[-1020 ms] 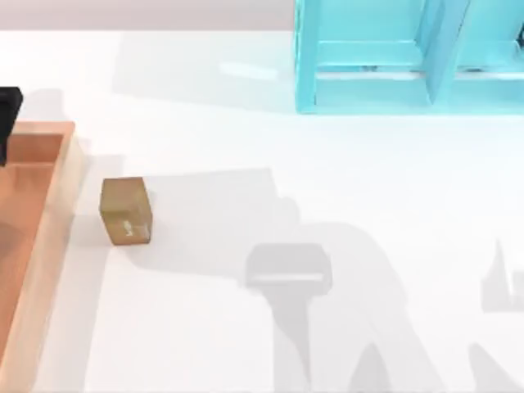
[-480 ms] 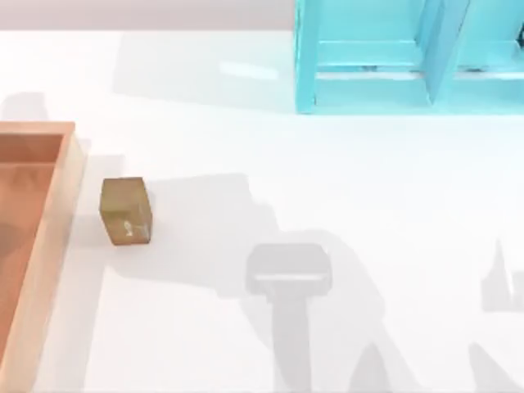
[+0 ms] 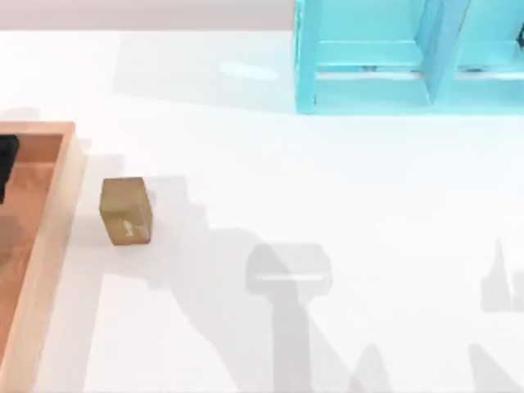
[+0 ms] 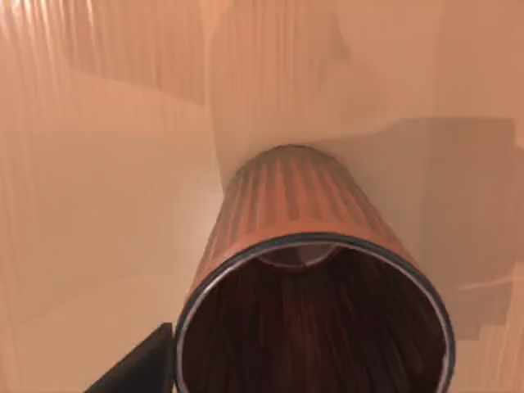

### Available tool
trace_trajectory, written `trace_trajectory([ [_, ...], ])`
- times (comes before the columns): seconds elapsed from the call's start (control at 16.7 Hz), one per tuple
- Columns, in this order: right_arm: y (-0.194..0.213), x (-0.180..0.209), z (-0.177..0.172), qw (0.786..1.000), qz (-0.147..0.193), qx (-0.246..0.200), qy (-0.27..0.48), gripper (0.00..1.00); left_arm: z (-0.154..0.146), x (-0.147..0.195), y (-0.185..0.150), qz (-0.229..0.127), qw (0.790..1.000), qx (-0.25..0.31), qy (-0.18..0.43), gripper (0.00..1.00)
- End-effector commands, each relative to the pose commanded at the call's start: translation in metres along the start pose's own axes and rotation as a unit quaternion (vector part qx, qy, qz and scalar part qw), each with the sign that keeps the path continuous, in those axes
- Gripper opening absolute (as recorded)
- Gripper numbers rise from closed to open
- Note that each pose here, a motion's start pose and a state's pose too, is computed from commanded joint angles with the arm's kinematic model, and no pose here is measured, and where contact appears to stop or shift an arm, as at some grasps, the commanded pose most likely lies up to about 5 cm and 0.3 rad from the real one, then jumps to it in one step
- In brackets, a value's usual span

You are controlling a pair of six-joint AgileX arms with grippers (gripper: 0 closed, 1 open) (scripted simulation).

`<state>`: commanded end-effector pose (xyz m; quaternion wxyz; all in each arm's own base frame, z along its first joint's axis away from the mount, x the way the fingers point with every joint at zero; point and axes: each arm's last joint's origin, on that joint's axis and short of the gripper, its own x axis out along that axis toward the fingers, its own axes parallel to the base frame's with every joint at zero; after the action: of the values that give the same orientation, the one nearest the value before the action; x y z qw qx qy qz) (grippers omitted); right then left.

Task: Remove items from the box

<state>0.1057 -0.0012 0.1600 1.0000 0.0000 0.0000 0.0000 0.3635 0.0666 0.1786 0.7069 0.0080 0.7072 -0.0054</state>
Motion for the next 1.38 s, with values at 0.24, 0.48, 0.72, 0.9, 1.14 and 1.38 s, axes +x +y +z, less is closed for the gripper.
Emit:
trace_trajectory([
  [0.24, 0.0, 0.0, 0.0, 1.0, 0.0, 0.0, 0.0, 1.0, -0.003, 0.02, -0.001, 0.0, 1.0, 0.0, 0.0, 1.0],
  [0.48, 0.0, 0.0, 0.0, 1.0, 0.0, 0.0, 0.0, 1.0, -0.003, 0.02, -0.001, 0.0, 1.0, 0.0, 0.0, 0.92],
  [0.72, 0.0, 0.0, 0.0, 1.0, 0.0, 0.0, 0.0, 1.0, -0.003, 0.02, -0.001, 0.0, 1.0, 0.0, 0.0, 0.62],
  [0.9, 0.0, 0.0, 0.0, 1.0, 0.0, 0.0, 0.0, 1.0, -0.003, 0.02, -0.001, 0.0, 1.0, 0.0, 0.0, 0.4],
  [1.14, 0.0, 0.0, 0.0, 1.0, 0.0, 0.0, 0.0, 1.0, -0.003, 0.02, -0.001, 0.0, 1.0, 0.0, 0.0, 0.1],
  [1.38, 0.0, 0.0, 0.0, 1.0, 0.0, 0.0, 0.0, 1.0, -0.003, 0.02, -0.001, 0.0, 1.0, 0.0, 0.0, 0.0],
])
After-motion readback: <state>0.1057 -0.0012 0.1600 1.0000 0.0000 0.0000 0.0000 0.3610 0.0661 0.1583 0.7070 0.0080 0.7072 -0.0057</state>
